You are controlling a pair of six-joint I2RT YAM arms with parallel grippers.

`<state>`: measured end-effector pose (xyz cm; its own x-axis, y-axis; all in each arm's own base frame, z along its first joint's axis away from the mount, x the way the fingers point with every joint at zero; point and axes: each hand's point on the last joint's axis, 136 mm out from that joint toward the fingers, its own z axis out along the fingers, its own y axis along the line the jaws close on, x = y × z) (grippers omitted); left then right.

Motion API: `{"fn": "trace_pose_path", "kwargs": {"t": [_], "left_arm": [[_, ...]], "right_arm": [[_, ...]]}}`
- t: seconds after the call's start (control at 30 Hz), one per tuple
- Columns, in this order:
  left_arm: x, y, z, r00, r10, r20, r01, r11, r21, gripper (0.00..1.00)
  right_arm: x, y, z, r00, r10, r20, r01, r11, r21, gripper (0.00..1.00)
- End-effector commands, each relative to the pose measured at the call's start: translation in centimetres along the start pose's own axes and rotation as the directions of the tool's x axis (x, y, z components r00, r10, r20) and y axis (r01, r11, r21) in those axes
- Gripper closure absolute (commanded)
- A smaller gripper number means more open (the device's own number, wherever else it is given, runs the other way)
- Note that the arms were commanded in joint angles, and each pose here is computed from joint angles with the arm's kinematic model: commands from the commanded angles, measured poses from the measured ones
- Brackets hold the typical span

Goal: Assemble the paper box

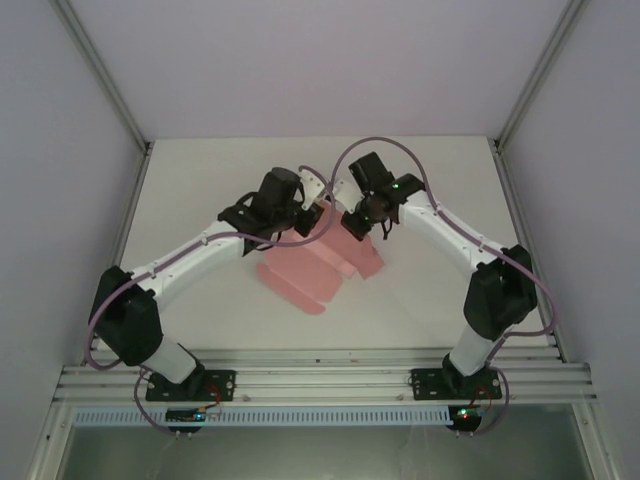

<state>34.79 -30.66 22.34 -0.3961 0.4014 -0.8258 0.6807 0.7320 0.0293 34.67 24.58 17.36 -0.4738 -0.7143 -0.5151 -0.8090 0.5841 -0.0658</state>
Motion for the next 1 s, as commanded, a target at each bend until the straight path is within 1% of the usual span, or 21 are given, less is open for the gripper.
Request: {"fn": "trace_pose_path", "kwargs": {"t": [0.0,0.03,0.07,0.17,0.2,0.3,0.33,0.4,0.43,0.47,0.5,0.53,0.57,0.67,0.7,0.77,0.8,0.83,0.9,0.93,0.97], "left_arm": [[0.8,-4.5,0.4,1.000,-0.007,0.009,0.006,0.988,0.156,0.82],[0.9,-5.2,0.3,1.000,-0.014,0.019,0.010,0.981,0.195,0.82],[1.1,-5.8,0.1,0.999,-0.018,0.027,0.011,0.973,0.229,0.80],[1.0,-6.8,-0.7,0.996,-0.046,0.082,0.019,0.954,0.300,0.69],[1.0,-7.0,-1.0,0.994,-0.052,0.094,0.020,0.948,0.317,0.67],[0.9,-6.0,-2.0,0.990,-0.091,0.104,0.055,0.951,0.303,0.63],[0.9,-5.1,-2.4,0.987,-0.118,0.105,0.084,0.955,0.283,0.57],[0.9,-2.6,-3.4,0.976,-0.194,0.103,0.166,0.958,0.234,0.38],[1.2,-1.3,-4.0,0.967,-0.233,0.104,0.208,0.955,0.212,0.27],[1.4,-0.1,-4.7,0.958,-0.262,0.112,0.238,0.952,0.194,0.21],[1.8,1.0,-5.6,0.951,-0.285,0.122,0.262,0.950,0.170,0.14],[2.2,1.9,-6.3,0.945,-0.301,0.132,0.281,0.948,0.151,0.03],[2.6,2.9,-7.1,0.939,-0.314,0.143,0.298,0.947,0.122,0.00],[4.3,7.0,-9.3,0.901,-0.396,0.179,0.404,0.915,-0.010,0.00],[5.2,8.7,-9.9,0.880,-0.438,0.185,0.456,0.888,-0.066,0.00],[6.7,11.2,-10.5,0.840,-0.510,0.185,0.535,0.836,-0.125,0.00],[7.2,11.8,-10.6,0.829,-0.532,0.176,0.553,0.827,-0.106,0.00],[7.3,11.7,-10.3,0.825,-0.537,0.175,0.554,0.830,-0.065,0.00],[6.9,11.1,-9.5,0.822,-0.540,0.181,0.541,0.840,0.048,0.00],[6.9,11.2,-9.0,0.814,-0.553,0.180,0.548,0.833,0.078,0.00],[7.1,11.8,-8.3,0.803,-0.572,0.168,0.570,0.819,0.065,0.00]], "right_arm": [[-3.7,0.0,-1.9,0.983,0.032,0.181,-0.035,0.999,0.016,1.00],[-3.9,0.1,-2.1,0.979,0.029,0.201,-0.033,0.999,0.015,1.00],[-3.8,0.3,-2.2,0.979,0.024,0.204,-0.025,1.000,0.003,1.00],[-3.8,0.9,-2.5,0.973,0.029,0.228,-0.019,0.999,-0.043,1.00],[-3.7,0.9,-2.6,0.970,0.036,0.239,-0.022,0.998,-0.059,1.00],[-3.4,0.4,-2.8,0.969,0.049,0.241,-0.036,0.998,-0.059,1.00],[-3.2,0.1,-2.8,0.971,0.050,0.235,-0.041,0.998,-0.044,1.00],[-2.5,0.0,-2.8,0.977,0.027,0.212,-0.022,0.999,-0.024,1.00],[-2.2,-0.2,-2.9,0.978,0.019,0.206,-0.018,1.000,-0.008,1.00],[-1.9,-0.4,-2.9,0.980,0.012,0.200,-0.013,1.000,0.005,1.00],[-1.5,-0.4,-2.9,0.982,0.000,0.190,-0.002,1.000,0.012,1.00],[-1.3,-0.5,-2.9,0.983,-0.004,0.186,0.001,1.000,0.020,1.00],[-1.0,-0.6,-2.9,0.983,-0.008,0.183,0.004,1.000,0.026,1.00],[-0.3,-0.5,-2.9,0.984,-0.014,0.178,0.012,1.000,0.013,1.00],[-0.2,-0.4,-2.8,0.984,-0.016,0.178,0.016,1.000,0.003,1.00],[0.1,-0.2,-2.6,0.984,-0.020,0.177,0.022,1.000,-0.010,1.00],[0.2,-0.2,-2.4,0.984,-0.019,0.177,0.021,1.000,-0.013,1.00],[0.2,-0.2,-2.3,0.984,-0.017,0.176,0.020,1.000,-0.013,1.00],[0.2,-0.3,-2.1,0.984,-0.011,0.177,0.015,1.000,-0.021,1.00],[0.1,-0.3,-2.1,0.984,-0.010,0.177,0.014,1.000,-0.024,1.00],[0.0,-0.3,-2.1,0.984,-0.006,0.177,0.011,1.000,-0.029,1.00]]}}
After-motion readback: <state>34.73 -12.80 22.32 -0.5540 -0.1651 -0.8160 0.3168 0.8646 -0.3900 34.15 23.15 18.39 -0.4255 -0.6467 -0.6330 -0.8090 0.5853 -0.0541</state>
